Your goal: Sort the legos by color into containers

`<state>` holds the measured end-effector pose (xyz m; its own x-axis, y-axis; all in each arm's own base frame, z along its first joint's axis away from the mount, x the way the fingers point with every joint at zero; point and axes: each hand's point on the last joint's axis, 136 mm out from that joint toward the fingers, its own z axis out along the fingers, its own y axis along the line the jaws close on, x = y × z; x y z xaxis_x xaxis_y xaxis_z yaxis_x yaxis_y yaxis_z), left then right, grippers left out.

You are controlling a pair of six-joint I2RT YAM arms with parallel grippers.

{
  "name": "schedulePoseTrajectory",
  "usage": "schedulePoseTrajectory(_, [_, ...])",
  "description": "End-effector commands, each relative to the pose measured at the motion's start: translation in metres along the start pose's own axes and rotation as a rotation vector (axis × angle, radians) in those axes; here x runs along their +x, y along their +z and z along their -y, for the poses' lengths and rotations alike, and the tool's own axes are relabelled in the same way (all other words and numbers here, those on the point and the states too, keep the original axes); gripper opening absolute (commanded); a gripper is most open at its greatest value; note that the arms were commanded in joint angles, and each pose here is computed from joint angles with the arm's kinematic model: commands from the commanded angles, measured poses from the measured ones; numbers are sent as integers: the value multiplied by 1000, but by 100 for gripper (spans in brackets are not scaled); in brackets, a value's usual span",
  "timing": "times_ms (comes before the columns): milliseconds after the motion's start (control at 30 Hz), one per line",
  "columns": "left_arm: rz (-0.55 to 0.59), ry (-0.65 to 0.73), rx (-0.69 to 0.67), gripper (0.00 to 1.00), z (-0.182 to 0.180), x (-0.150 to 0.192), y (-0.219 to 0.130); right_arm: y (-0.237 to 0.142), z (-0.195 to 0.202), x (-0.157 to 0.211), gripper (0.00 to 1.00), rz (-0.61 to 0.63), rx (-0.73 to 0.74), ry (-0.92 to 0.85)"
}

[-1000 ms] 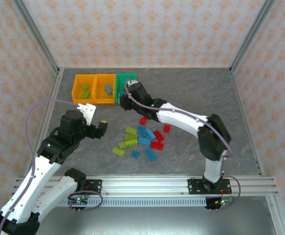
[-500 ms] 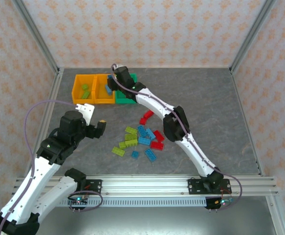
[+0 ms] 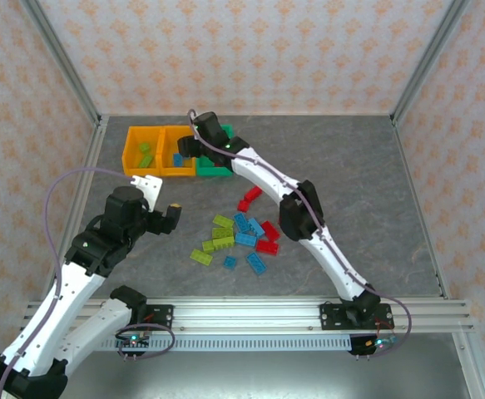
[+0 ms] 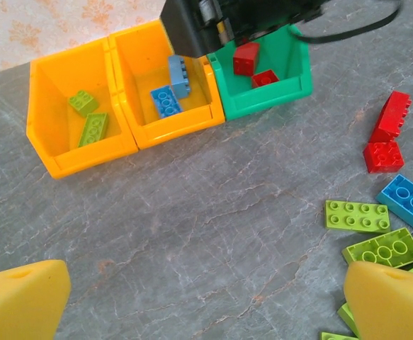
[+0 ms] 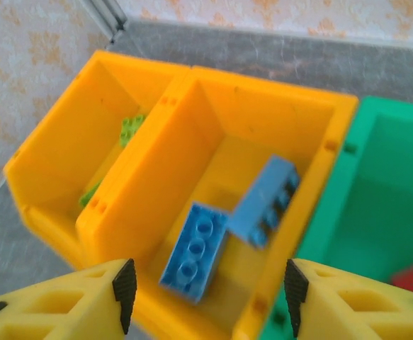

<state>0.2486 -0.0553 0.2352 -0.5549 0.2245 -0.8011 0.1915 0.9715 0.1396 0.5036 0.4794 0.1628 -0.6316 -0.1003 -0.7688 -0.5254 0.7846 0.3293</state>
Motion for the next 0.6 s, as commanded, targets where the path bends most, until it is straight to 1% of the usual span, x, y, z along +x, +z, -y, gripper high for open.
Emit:
schedulePoseTrajectory(0, [-5,-10,-34,100,-5,0,5,-98,-41,-46,62,25,-86,-21])
schedulePoseTrajectory(100, [-12,-25,-38,100,-4,2,11,-149,-43,-26,65,-38,-100,-17])
schedulePoseTrajectory(167, [-20,-47,-11,100,2,3,18,-188,-40,-17,67,-31,-93,-13])
schedulePoseTrajectory(233, [-58,-87,43,100,12,4,22,-226,-34,0,69,-21,-78,-9])
schedulePoseTrajectory(300, [-119,-172,89,100,23,3,25,-263,-22,22,72,-18,-42,5])
schedulePoseTrajectory(367, [-206,-265,188,100,44,9,29,-298,-6,49,76,-18,4,27])
schedulePoseTrajectory(433, [-278,-349,277,100,66,19,33,-325,7,73,80,-23,40,49])
schedulePoseTrajectory(500, [-323,-426,291,99,79,34,38,-350,21,98,83,-34,76,79])
schedulePoseTrajectory(567, [-366,-515,233,93,86,58,43,-367,34,122,84,-60,118,115])
